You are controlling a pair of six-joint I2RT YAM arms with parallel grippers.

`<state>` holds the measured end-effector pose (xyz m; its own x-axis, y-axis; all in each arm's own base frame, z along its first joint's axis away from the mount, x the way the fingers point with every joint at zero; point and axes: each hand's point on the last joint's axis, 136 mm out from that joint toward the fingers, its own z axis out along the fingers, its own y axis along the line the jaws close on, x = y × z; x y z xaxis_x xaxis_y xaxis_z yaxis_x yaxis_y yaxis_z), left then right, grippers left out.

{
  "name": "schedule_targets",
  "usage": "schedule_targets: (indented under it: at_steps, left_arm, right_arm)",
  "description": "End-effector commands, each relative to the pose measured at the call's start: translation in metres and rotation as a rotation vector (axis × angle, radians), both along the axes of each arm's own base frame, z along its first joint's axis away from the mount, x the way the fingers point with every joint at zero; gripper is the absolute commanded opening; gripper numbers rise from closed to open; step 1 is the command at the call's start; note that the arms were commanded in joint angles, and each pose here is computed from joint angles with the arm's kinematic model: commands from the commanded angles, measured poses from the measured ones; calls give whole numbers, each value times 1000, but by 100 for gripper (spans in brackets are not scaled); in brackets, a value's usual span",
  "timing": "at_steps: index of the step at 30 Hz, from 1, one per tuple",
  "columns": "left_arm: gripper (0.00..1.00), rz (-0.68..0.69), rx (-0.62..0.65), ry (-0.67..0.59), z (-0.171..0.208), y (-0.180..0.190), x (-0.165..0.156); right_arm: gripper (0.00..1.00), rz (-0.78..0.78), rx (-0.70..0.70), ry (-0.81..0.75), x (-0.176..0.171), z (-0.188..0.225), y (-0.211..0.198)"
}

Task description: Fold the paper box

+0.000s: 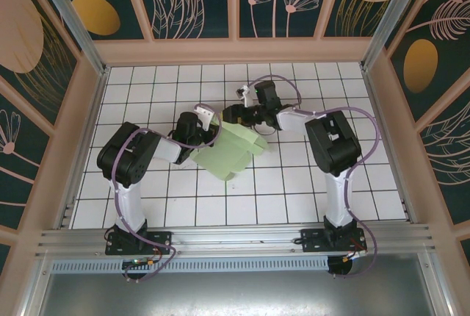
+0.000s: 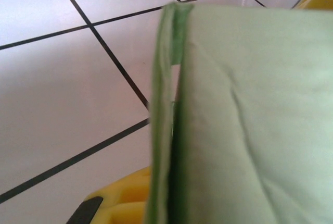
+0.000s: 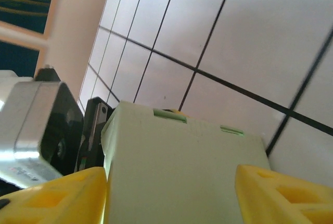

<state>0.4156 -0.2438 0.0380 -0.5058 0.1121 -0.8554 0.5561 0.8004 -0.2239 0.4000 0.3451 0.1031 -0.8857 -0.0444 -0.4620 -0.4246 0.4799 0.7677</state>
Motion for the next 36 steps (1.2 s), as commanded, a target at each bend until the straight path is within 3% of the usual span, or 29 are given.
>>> schedule_targets:
  at_steps: [1, 9, 18, 28, 36]
  left_arm:
    - [0, 16, -97, -3, 14, -5, 4]
    - [0, 53, -318, -20, 50, -10, 7]
    - [0, 92, -547, 16, 91, -7, 16]
    - [0, -10, -748, 63, 126, -26, 15]
    - [0, -23, -761, 51, 134, -26, 13]
  right_arm:
    - [69, -143, 23, -103, 20, 41, -34]
    - [71, -344, 27, -247, 21, 100, -111]
    - [71, -546, 95, -375, -19, 135, -189]
    - [71, -456, 268, -332, -61, 127, -165]
    - [67, -341, 379, -311, -58, 139, -111]
